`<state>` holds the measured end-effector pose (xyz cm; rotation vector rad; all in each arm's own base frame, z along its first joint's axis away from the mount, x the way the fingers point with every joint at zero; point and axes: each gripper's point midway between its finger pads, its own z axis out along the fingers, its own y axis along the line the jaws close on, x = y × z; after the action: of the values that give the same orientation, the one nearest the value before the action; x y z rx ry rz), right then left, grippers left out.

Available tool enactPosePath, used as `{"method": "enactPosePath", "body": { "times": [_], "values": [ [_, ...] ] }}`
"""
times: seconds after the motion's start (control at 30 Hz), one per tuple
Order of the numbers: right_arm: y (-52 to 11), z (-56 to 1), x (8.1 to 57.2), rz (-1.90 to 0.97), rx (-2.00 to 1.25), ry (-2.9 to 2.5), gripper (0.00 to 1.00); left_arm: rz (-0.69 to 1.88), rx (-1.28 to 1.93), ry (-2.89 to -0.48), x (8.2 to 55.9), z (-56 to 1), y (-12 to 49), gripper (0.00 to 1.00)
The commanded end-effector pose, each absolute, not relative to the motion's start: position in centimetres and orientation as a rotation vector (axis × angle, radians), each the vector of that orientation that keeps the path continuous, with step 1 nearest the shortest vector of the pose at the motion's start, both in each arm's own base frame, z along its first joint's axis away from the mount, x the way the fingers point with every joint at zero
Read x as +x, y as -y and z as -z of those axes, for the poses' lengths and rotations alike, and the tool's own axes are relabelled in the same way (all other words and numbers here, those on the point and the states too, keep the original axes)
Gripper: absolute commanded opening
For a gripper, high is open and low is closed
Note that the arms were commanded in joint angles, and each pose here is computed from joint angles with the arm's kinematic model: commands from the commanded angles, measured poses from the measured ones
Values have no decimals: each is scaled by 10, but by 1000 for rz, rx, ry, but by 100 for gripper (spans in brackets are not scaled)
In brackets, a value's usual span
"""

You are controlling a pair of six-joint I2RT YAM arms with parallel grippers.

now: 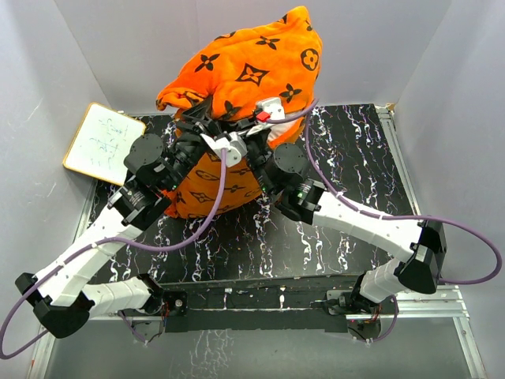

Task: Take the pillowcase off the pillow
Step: Remove the pillow from the pillowcase.

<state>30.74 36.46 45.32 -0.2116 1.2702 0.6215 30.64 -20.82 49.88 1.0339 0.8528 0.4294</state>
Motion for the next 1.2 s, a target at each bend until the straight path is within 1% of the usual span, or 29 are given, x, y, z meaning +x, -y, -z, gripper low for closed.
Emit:
{"method": "enactPosePath", "body": {
  "times": [0.0, 0.13, 0.17, 0.23, 0.3, 0.4, 0.5, 0.63, 0.8, 0.93, 1.07, 1.17],
  "values": [
    [-384, -362, 313, -527, -349, -1488, 8, -406, 565, -716, 259, -634, 135, 18],
    [-380, -338, 322, -484, -347, -1545, 8, -395, 508, -680, 248, -651, 124, 25],
    [-377, -332, 325, -478, -341, -1562, 8, -392, 492, -673, 245, -655, 121, 28],
    [-368, -318, 331, -466, -323, -1595, 8, -385, 436, -659, 239, -668, 112, 37],
    [-358, -306, 335, -455, -309, -1619, 8, -381, 399, -646, 235, -679, 106, 42],
    [-349, -297, 336, -448, -298, -1638, 8, -394, 365, -629, 231, -688, 99, 43],
    [-347, -295, 330, -473, -307, -1641, 8, -415, 370, -635, 233, -685, 99, 39],
    [-343, -292, 323, -492, -311, -1649, 8, -451, 374, -658, 242, -680, 101, 31],
    [-322, -276, 315, -464, -267, -1674, 8, -461, 298, -660, 239, -698, 88, 20],
    [-311, -269, 309, -476, -244, -1675, 8, -423, 242, -683, 237, -711, 80, 11],
    [-306, -259, 300, -498, -255, -1687, 8, -356, 211, -741, 241, -712, 78, 7],
    [-307, -268, 286, -575, -287, -1639, 8, -281, 261, -843, 255, -690, 93, 5]
  ]
}}
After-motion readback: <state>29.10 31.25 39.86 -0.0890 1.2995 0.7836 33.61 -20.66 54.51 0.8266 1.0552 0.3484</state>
